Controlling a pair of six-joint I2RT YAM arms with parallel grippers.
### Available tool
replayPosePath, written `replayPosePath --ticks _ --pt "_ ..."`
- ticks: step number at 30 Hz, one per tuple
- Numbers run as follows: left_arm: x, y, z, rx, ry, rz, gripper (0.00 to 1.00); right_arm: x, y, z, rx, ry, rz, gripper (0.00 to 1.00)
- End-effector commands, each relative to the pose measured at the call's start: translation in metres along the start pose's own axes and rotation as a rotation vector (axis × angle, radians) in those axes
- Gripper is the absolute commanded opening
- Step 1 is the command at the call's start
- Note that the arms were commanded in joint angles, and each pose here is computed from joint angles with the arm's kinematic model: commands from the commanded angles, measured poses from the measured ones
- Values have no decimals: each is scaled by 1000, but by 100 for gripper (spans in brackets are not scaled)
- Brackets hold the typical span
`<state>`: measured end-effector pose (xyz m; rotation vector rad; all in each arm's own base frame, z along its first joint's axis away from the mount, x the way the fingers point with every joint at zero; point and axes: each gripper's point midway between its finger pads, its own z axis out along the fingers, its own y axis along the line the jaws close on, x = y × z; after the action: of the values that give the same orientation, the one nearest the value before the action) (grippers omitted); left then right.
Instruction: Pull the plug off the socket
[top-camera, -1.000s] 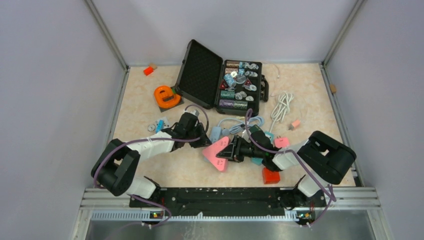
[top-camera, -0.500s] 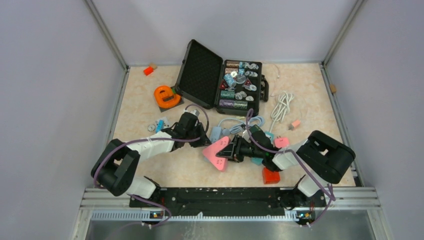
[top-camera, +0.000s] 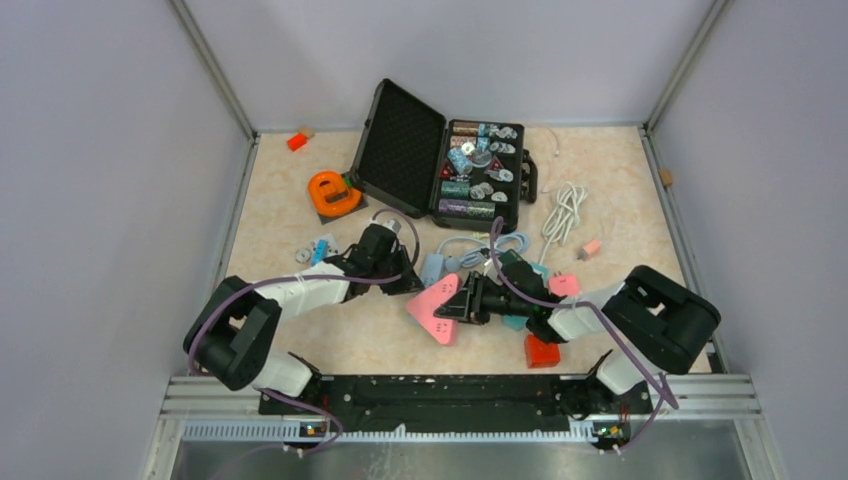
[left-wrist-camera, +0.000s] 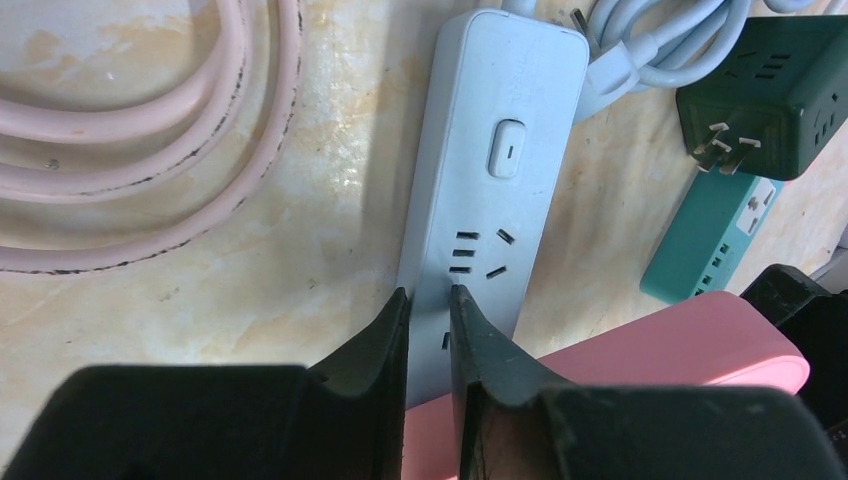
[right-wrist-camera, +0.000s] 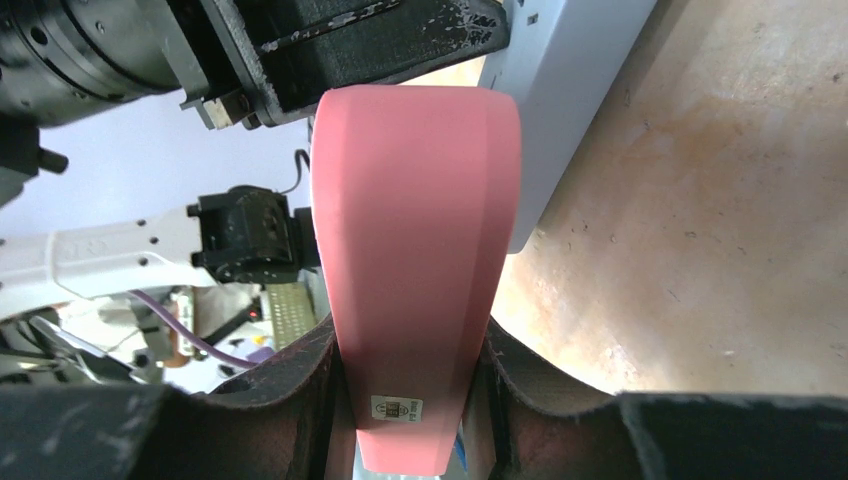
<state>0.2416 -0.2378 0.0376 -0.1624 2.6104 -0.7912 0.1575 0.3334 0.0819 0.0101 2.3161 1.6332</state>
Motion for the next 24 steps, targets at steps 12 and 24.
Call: replayPosePath --ticks 12,24 --pt "72 68 1 -235 234 4 19 -38 128 -26 -452 -135 -61 0" --pt "70 65 1 -224 228 3 19 -30 118 -33 -383 -140 -237 0"
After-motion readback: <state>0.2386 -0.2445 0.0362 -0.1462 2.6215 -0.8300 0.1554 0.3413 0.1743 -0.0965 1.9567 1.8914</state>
